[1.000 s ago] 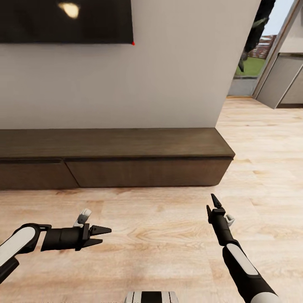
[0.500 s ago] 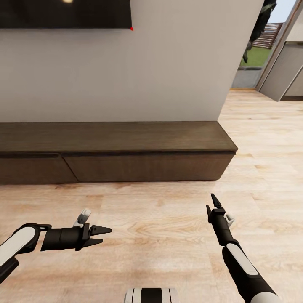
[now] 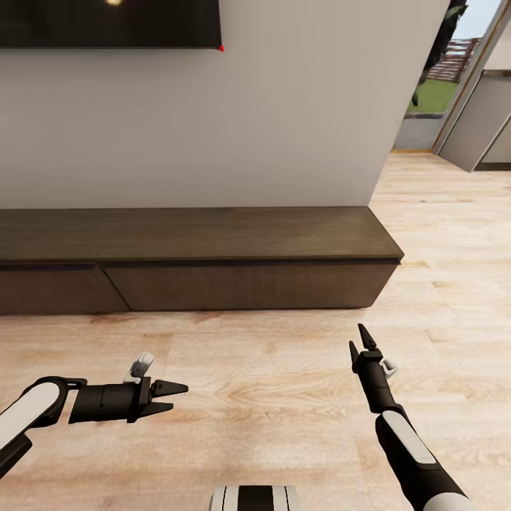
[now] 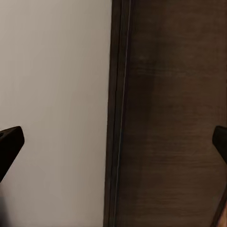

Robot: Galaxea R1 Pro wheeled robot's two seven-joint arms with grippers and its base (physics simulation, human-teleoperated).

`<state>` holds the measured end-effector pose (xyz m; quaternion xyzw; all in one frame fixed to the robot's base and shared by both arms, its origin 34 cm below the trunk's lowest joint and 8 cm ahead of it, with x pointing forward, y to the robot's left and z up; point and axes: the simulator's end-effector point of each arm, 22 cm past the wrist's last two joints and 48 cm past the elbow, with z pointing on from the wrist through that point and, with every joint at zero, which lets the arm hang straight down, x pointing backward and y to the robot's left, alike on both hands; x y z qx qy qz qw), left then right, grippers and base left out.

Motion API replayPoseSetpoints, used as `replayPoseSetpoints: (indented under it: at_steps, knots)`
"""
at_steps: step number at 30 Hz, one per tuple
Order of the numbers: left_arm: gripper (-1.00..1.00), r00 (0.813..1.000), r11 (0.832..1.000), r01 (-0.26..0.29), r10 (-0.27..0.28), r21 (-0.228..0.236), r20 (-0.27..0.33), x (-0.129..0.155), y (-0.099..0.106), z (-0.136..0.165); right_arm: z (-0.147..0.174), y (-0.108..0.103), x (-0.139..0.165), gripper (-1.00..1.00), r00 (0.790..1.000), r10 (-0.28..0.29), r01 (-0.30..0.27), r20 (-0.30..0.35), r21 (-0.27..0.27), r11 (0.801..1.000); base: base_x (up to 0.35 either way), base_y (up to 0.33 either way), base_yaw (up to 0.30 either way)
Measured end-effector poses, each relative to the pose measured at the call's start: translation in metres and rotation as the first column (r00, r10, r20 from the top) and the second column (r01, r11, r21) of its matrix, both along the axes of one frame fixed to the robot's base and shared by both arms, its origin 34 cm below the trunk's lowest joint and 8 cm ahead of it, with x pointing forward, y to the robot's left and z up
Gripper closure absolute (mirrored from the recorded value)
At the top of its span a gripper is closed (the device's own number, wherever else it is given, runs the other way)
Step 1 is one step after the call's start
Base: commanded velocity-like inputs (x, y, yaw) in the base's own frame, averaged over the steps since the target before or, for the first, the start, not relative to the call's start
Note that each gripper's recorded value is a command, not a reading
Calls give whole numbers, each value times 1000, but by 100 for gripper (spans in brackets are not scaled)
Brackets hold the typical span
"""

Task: Place each of the two pumpkins and all three candles from the living room inside a cabinet in the living room (use any cabinet), then make sure every cabinet is closed, and position the cauldron so it is next to a table in the living room.

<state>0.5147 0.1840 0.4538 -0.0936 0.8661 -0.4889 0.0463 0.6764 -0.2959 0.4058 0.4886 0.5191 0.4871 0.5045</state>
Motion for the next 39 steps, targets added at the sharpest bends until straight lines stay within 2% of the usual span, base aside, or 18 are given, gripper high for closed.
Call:
replayPoseSetpoints:
  at_steps: [16,25,39]
  knots:
    - [-100,1000,1000,0,0,0,-2,0,0,-1,-1,-1,0,-100,1000,2,-2,-8,-4,1000,12,0,0]
    - [-100,1000,1000,0,0,1,-2,0,0,-1,1,0,0,-100,1000,4,-4,4,-6,1000,139,0,0]
    - [-100,1000,1000,0,0,0,-2,0,0,-1,-1,-1,0,-100,1000,3,-3,-6,-5,1000,247,0,0]
